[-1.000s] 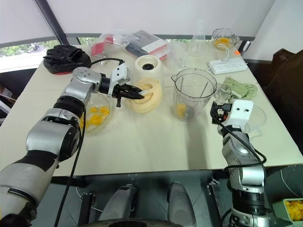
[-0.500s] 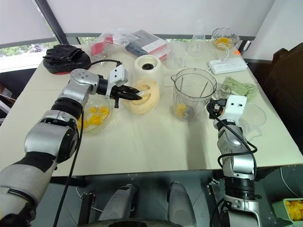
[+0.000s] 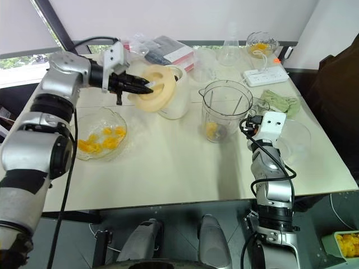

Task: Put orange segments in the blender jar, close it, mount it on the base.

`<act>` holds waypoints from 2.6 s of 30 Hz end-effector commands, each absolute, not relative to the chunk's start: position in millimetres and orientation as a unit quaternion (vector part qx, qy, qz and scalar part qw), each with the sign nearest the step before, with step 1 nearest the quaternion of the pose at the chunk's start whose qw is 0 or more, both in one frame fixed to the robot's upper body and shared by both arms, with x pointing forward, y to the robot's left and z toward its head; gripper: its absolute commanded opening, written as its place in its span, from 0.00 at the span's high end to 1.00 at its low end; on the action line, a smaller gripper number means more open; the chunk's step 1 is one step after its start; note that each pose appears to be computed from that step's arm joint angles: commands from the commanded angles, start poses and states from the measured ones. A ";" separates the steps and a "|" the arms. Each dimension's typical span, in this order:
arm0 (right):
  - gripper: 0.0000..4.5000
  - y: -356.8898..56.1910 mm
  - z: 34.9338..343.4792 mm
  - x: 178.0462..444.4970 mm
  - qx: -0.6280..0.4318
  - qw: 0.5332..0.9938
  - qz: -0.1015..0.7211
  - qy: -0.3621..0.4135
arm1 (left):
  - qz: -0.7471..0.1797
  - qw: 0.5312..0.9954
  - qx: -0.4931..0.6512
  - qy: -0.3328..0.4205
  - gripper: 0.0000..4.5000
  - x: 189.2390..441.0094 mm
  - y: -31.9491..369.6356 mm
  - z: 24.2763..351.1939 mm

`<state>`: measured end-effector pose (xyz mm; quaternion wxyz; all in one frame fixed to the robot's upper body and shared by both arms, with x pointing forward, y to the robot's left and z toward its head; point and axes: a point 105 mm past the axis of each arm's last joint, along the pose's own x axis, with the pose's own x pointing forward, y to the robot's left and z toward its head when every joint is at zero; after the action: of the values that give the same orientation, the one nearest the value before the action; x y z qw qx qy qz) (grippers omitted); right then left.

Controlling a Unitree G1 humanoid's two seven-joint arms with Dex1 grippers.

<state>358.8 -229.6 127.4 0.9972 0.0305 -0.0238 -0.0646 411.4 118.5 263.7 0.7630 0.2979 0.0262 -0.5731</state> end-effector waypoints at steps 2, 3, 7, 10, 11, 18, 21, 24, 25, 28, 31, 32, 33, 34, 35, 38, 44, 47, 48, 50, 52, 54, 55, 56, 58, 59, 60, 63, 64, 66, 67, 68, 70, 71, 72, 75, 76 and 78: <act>0.80 -204.3 168.5 353.4 0.019 0.995 -0.032 -0.092 | -0.578 0.761 0.294 -0.017 0.94 406.2 112.0 306.8; 0.80 -199.8 171.8 351.6 0.020 0.995 -0.027 -0.097 | -0.582 0.757 0.295 -0.019 0.94 404.9 108.9 311.5; 0.80 -184.7 180.0 346.4 0.006 0.994 -0.007 -0.105 | -0.591 0.749 0.298 -0.026 0.94 402.1 100.1 323.2; 0.80 -174.9 182.1 343.3 -0.007 0.995 0.007 -0.100 | -0.599 0.738 0.310 -0.026 0.94 400.0 94.0 325.7; 0.80 -171.0 182.8 342.0 -0.014 0.995 0.013 -0.099 | -0.603 0.733 0.314 -0.027 0.94 399.1 91.0 326.4; 0.80 -152.7 177.9 330.3 -0.022 0.996 0.060 -0.066 | -0.640 0.694 0.327 -0.028 0.94 389.2 70.0 331.5; 0.80 -149.2 175.9 327.4 -0.019 0.996 0.072 -0.053 | -0.649 0.685 0.330 -0.030 0.94 386.4 64.8 333.6; 0.80 -144.0 174.8 322.2 -0.023 0.995 0.090 -0.043 | -0.657 0.675 0.334 -0.033 0.94 383.8 58.7 334.9; 0.80 -143.3 173.0 320.7 -0.026 0.995 0.093 -0.039 | -0.662 0.670 0.336 -0.034 0.94 382.6 56.0 334.5; 0.80 -142.2 165.0 317.8 -0.030 0.995 0.096 -0.028 | -0.670 0.660 0.336 -0.034 0.94 380.9 49.2 332.0; 0.80 -140.5 154.3 315.9 -0.028 0.995 0.096 -0.018 | -0.677 0.653 0.339 -0.032 0.94 379.9 44.2 328.3; 0.80 -140.0 151.5 315.3 -0.029 0.995 0.097 -0.017 | -0.678 0.651 0.339 -0.032 0.94 379.7 43.0 327.4; 0.80 -139.5 148.5 314.7 -0.029 0.995 0.096 -0.015 | -0.680 0.650 0.339 -0.032 0.94 379.5 42.1 326.7; 0.80 -139.5 144.8 314.2 -0.028 0.995 0.095 -0.012 | -0.681 0.648 0.340 -0.031 0.94 379.3 41.1 326.0; 0.80 -139.8 141.5 313.7 -0.033 0.995 0.093 -0.011 | -0.682 0.647 0.340 -0.031 0.94 379.1 40.3 325.5; 0.80 -141.8 132.3 311.9 -0.046 0.995 0.087 -0.009 | -0.687 0.642 0.339 -0.026 0.94 378.5 36.7 321.2; 0.80 -142.8 124.6 309.0 -0.064 0.994 0.088 -0.007 | -0.697 0.627 0.347 -0.017 0.94 376.4 29.2 313.0; 0.80 -144.5 123.9 308.4 -0.064 0.994 0.086 -0.007 | -0.710 0.609 0.354 -0.010 0.94 372.2 21.9 304.3; 0.80 -145.2 123.8 308.2 -0.064 0.994 0.085 -0.007 | -0.715 0.602 0.356 -0.007 0.94 370.7 20.2 301.2; 0.80 -146.5 123.2 307.7 -0.065 0.994 0.082 -0.006 | -0.724 0.590 0.357 -0.001 0.94 366.9 19.1 295.9; 0.80 -147.9 122.0 306.6 -0.065 0.995 0.080 -0.005 | -0.733 0.577 0.360 0.007 0.94 362.4 19.6 290.1; 0.80 -149.0 120.4 305.6 -0.065 0.995 0.079 -0.002 | -0.742 0.565 0.361 0.015 0.94 358.0 21.4 285.4; 0.80 -149.6 119.3 305.0 -0.065 0.995 0.078 -0.001 | -0.746 0.558 0.363 0.021 0.94 355.4 23.1 282.8; 0.80 -150.1 118.3 304.5 -0.065 0.995 0.077 0.001 | -0.750 0.551 0.365 0.027 0.94 352.9 25.1 280.1; 0.80 -150.7 117.0 304.1 -0.065 0.995 0.076 0.002 | -0.757 0.539 0.367 0.037 0.94 348.5 28.4 275.7; 0.80 -150.8 116.6 303.9 -0.065 0.995 0.075 0.002 | -0.760 0.534 0.367 0.041 0.94 346.3 29.6 273.6; 0.80 -150.7 116.3 304.0 -0.065 0.995 0.075 0.003 | -0.764 0.529 0.367 0.045 0.94 344.3 30.5 271.4; 0.80 -150.9 115.7 303.9 -0.064 0.995 0.074 0.003 | -0.774 0.515 0.364 0.049 0.94 339.2 30.2 267.5; 0.80 -151.1 115.5 303.7 -0.064 0.995 0.074 0.003 | -0.777 0.512 0.362 0.050 0.94 337.7 29.4 267.0; 0.80 -150.6 115.5 304.2 -0.063 0.995 0.073 0.003 | -0.784 0.505 0.358 0.049 0.94 334.8 26.9 265.8; 0.80 -150.8 115.5 304.2 -0.063 0.995 0.072 0.003 | -0.787 0.499 0.358 0.049 0.94 333.1 25.4 263.7; 0.80 -151.1 115.6 304.1 -0.063 0.996 0.071 0.002 | -0.790 0.494 0.361 0.049 0.94 332.1 24.4 261.2; 0.80 -151.9 115.9 303.8 -0.061 0.996 0.068 0.002 | -0.791 0.488 0.365 0.051 0.94 331.8 23.3 256.9; 0.80 -151.8 116.0 303.8 -0.061 0.996 0.068 0.002 | -0.791 0.486 0.367 0.053 0.94 332.2 23.5 255.4; 0.80 -152.0 116.0 303.5 -0.061 0.996 0.067 0.001 | -0.791 0.485 0.369 0.055 0.94 333.2 23.2 253.2; 0.80 -152.2 115.9 302.6 -0.061 0.996 0.064 0.001 | -0.783 0.486 0.383 0.059 0.94 339.9 22.6 245.0; 0.80 -152.6 116.0 302.3 -0.061 0.996 0.063 0.001 | -0.780 0.488 0.387 0.061 0.94 342.6 22.2 242.6; 0.80 -153.1 116.7 301.6 -0.059 0.997 0.059 0.000 | -0.772 0.498 0.389 0.067 0.94 349.3 21.0 238.9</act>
<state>304.8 -150.7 120.0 0.9965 -0.0523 -0.0081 0.0648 343.1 16.8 248.9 0.4980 0.3701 0.0459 -0.7829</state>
